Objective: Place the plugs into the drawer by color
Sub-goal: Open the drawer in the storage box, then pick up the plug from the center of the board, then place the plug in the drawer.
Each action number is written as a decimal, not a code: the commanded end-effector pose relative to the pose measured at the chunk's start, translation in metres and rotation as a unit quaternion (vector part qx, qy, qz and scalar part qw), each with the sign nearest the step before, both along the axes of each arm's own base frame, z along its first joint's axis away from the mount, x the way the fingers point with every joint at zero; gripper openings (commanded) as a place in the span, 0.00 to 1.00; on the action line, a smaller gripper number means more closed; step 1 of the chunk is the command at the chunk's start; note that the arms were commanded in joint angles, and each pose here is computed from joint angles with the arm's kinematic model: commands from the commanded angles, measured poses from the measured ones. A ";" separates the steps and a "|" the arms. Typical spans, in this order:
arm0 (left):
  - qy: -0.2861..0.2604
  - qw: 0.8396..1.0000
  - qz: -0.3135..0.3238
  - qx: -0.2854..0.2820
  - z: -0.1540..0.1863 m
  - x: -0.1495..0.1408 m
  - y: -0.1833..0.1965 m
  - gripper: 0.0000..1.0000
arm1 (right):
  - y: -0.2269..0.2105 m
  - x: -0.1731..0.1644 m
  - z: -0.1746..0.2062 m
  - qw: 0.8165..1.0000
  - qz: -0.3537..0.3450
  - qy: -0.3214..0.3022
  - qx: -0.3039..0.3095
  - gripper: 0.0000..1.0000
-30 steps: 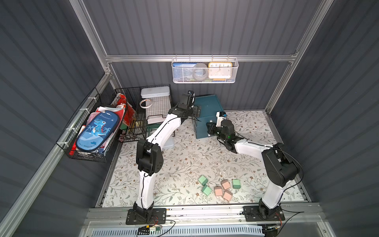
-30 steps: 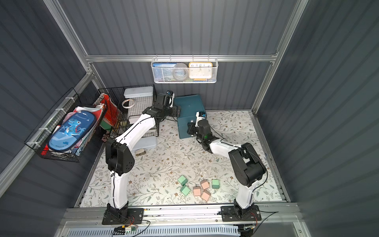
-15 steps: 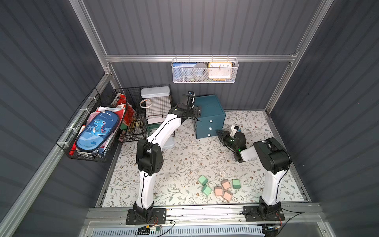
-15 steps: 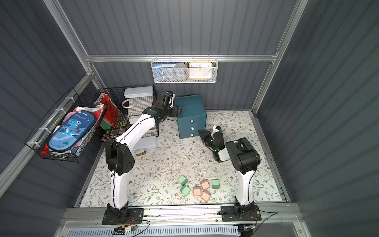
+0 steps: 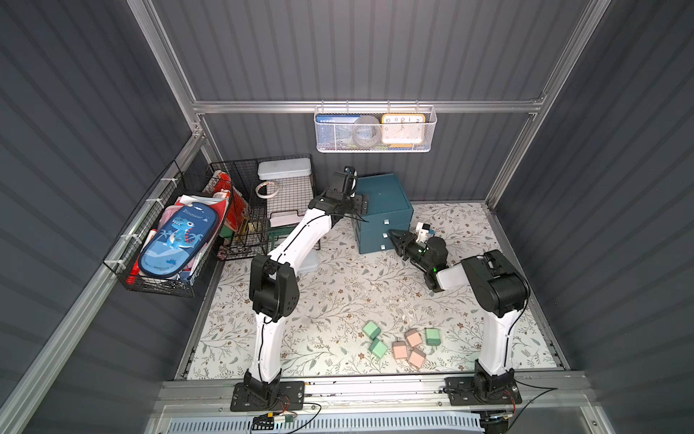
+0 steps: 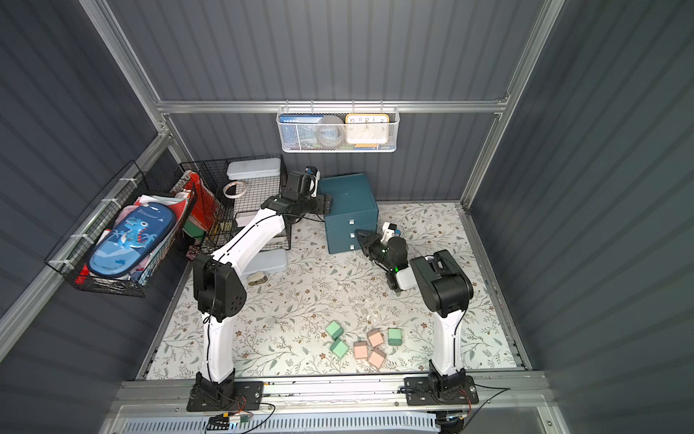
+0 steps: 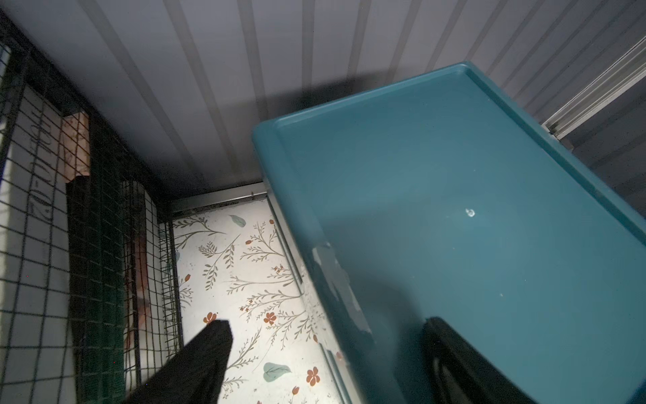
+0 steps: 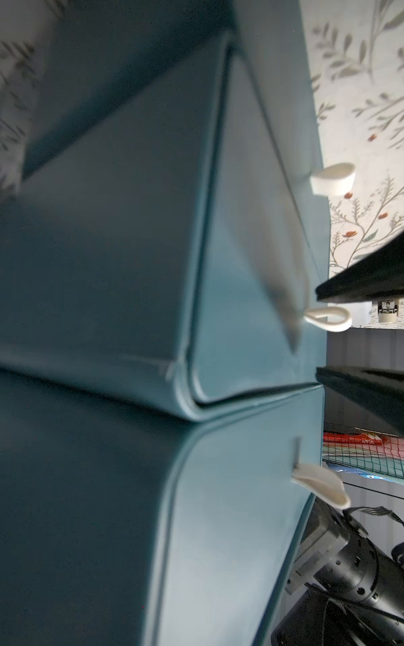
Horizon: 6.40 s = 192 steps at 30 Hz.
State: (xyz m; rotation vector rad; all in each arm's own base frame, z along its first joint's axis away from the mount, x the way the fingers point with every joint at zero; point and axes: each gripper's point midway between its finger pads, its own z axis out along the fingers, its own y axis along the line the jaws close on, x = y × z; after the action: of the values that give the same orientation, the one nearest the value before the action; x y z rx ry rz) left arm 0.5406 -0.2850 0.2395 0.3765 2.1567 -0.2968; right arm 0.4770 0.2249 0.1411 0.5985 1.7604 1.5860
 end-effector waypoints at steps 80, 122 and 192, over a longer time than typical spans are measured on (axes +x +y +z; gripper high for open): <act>0.074 0.997 -0.010 0.032 -0.012 -0.030 0.003 0.94 | 0.006 -0.216 -0.019 0.938 0.161 0.049 -0.305 0.42; 0.074 0.997 -0.012 0.032 0.005 -0.092 0.035 0.99 | 0.088 -0.288 -0.118 0.641 0.340 -0.029 -0.687 0.54; 0.079 0.993 0.002 0.092 -0.050 -0.034 0.019 0.99 | -0.011 -0.081 0.053 0.770 0.140 -0.041 -0.621 0.62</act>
State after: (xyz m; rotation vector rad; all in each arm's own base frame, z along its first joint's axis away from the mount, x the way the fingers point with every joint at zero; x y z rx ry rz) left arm 0.5285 -0.2777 0.2439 0.3758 2.1729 -0.2006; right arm 0.4202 0.2005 0.1485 -0.3251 2.4192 0.1530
